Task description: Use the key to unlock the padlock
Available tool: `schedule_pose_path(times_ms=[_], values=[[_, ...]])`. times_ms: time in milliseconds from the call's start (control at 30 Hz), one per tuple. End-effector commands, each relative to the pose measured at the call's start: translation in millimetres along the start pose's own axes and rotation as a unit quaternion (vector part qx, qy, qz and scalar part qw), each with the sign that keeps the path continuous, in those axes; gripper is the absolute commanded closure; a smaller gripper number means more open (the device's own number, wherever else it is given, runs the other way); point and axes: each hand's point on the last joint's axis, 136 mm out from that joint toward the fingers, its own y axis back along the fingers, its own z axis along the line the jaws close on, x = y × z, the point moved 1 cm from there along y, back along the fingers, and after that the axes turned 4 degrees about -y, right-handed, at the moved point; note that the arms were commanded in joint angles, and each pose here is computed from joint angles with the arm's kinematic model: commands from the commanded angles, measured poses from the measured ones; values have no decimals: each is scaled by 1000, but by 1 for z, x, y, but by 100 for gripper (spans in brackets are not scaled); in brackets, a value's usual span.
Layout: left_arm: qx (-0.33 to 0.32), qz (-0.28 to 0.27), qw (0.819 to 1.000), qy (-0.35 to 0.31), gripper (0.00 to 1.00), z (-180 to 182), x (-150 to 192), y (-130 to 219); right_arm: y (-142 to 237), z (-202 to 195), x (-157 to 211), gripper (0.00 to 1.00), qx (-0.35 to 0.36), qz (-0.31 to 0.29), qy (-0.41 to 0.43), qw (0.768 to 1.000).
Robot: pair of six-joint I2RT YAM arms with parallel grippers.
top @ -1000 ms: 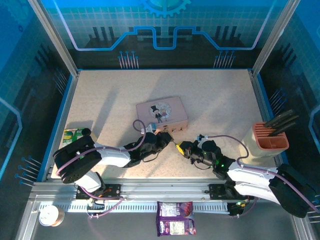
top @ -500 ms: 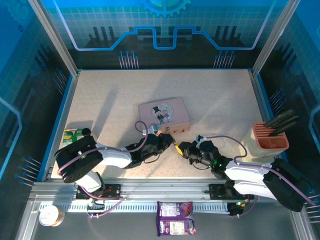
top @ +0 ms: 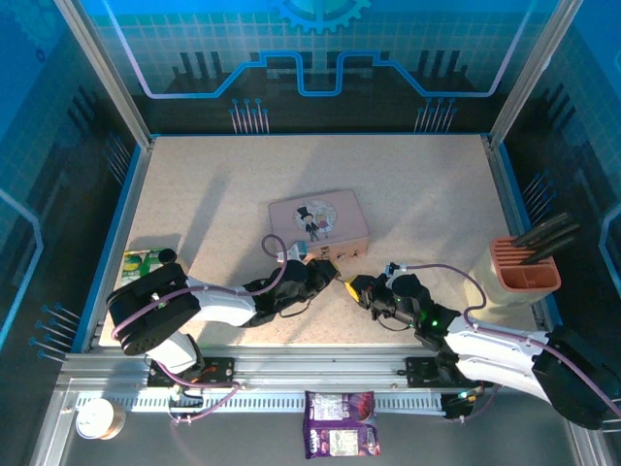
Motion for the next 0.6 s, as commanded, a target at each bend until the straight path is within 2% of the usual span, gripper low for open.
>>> schedule_pose_path(times_ms=[0, 567], values=[[70, -3, 997, 9, 100, -46, -2, -3, 1, 6, 1, 100, -10, -6, 12, 1000], [65, -6, 998, 9, 100, -46, -2, -9, 3, 4, -2, 100, -7, -11, 9, 1000]])
